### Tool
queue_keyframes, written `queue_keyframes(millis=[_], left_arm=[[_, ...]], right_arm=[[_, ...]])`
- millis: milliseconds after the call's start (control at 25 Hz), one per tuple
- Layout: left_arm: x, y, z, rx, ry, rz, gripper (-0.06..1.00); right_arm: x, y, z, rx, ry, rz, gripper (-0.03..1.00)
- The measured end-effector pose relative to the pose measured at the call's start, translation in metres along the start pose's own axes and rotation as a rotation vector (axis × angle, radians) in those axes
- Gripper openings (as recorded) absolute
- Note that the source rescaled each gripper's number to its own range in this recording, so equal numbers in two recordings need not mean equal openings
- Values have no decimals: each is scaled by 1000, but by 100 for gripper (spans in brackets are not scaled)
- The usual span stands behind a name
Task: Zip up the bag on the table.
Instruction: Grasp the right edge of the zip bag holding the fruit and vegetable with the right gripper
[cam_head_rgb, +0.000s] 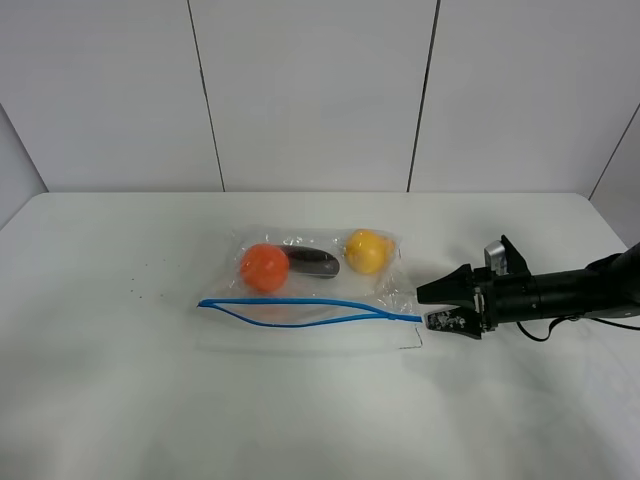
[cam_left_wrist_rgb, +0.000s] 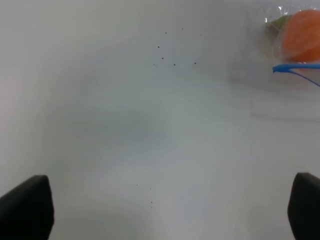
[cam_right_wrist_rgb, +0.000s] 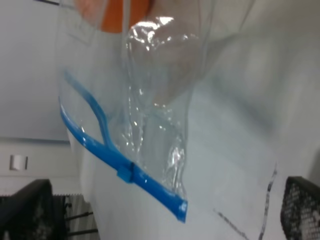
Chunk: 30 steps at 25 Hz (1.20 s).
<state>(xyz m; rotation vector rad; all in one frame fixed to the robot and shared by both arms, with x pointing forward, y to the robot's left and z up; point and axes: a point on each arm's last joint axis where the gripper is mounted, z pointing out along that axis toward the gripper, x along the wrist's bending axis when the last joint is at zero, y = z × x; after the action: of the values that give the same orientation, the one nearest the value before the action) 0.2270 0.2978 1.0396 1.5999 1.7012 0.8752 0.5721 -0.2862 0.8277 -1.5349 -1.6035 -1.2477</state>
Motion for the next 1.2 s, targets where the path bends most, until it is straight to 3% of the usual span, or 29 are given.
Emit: queue_keyframes(millis=[240,600,920,1000,1200], left_arm=[[0,0,0,0,0,0,100],[0,0,0,0,0,0,100],[0,0,0,0,0,0,100],[0,0,0,0,0,0,100],[0,0,0,0,0,0,100]], right_arm=[[7,17,7,-40,12,0,100],[24,17,38,36,32,-25,100],[25,18,39,28,33,-18,100],[25,18,39,28,33,-15,92],[25,18,39,28,32,-12,53]])
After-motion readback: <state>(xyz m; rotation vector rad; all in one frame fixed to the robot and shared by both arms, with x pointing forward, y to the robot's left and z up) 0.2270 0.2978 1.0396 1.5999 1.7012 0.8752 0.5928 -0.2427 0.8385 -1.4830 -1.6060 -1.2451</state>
